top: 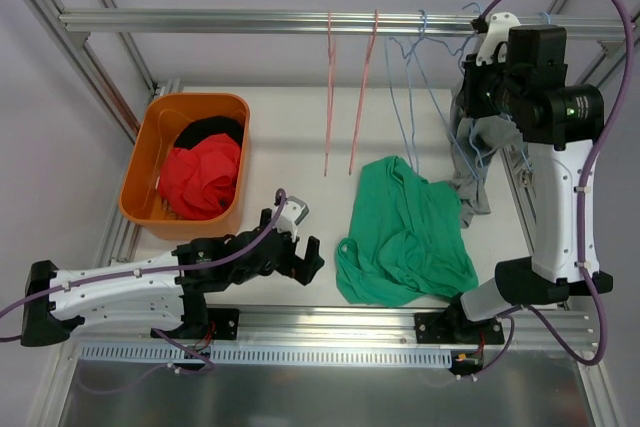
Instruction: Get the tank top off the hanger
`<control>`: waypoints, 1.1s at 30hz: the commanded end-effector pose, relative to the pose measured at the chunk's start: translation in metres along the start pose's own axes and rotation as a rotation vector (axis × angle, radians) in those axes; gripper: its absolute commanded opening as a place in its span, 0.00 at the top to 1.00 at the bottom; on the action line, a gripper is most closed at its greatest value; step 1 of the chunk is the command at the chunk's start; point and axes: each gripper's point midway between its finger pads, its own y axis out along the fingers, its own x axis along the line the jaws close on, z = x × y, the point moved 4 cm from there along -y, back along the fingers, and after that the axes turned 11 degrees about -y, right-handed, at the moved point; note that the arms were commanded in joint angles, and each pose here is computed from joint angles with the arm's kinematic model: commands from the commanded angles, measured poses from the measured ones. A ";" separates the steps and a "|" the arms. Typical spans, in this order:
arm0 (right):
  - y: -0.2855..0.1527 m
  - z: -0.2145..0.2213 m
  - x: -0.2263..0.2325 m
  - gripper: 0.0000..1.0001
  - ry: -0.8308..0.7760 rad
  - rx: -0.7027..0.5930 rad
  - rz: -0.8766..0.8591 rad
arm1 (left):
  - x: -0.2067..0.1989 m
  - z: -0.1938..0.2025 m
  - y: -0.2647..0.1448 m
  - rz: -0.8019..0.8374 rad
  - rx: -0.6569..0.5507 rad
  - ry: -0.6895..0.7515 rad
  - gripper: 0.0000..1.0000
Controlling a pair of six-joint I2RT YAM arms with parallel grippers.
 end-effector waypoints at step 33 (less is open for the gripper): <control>-0.021 0.036 -0.017 0.00 0.041 0.014 0.142 | -0.077 -0.012 0.092 0.006 0.032 0.091 0.01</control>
